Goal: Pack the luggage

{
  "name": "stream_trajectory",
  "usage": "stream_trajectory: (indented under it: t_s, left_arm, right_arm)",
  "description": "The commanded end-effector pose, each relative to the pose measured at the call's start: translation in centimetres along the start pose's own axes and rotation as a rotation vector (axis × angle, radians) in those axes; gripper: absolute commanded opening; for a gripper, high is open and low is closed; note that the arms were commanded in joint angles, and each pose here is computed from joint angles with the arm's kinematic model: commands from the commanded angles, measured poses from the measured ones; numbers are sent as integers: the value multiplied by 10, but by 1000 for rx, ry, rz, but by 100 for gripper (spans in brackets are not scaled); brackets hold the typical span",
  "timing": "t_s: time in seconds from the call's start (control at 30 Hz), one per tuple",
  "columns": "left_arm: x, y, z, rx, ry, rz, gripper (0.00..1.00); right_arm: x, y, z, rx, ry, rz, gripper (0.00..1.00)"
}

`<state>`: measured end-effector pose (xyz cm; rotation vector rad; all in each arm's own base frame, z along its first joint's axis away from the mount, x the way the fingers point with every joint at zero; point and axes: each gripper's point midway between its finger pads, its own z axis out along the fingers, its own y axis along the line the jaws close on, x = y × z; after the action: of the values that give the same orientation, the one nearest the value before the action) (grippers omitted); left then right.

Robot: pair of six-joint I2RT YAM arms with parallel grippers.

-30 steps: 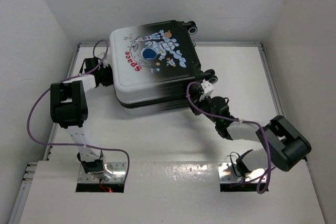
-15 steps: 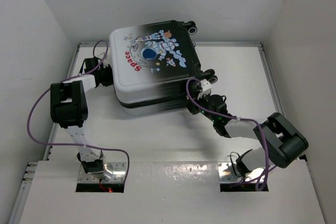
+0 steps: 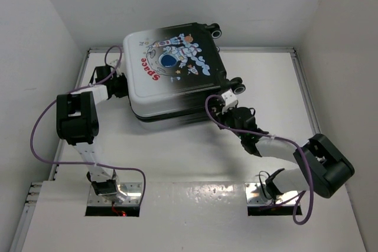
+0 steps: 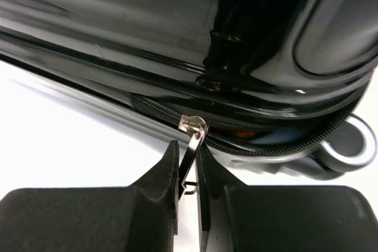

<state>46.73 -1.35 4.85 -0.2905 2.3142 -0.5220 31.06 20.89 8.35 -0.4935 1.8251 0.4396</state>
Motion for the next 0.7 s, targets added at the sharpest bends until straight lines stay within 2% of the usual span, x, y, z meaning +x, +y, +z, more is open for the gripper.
stream_trajectory:
  t_s: [0.0,0.1,0.4,0.63,0.67]
  left_arm:
    - [71,18,-6,-81,200,-30,4]
    - [71,23,-8,-115,192,-35,0]
    - [73,56,-11,-214,230,-94,0]
    - [43,88,-7,-308,212,-59,0]
    - [43,96,-2,-312,221,-46,0]
  right_arm:
    - [-50,-63,-11,280,-122,-118,0]
    - [-42,-81,-18,338,-78,-137,0]
    - [-30,-137,-38,483,-20,-211,0]
    - [-31,-185,-43,558,-52,-203,0]
    - [-38,-181,-37,516,-88,-183,0]
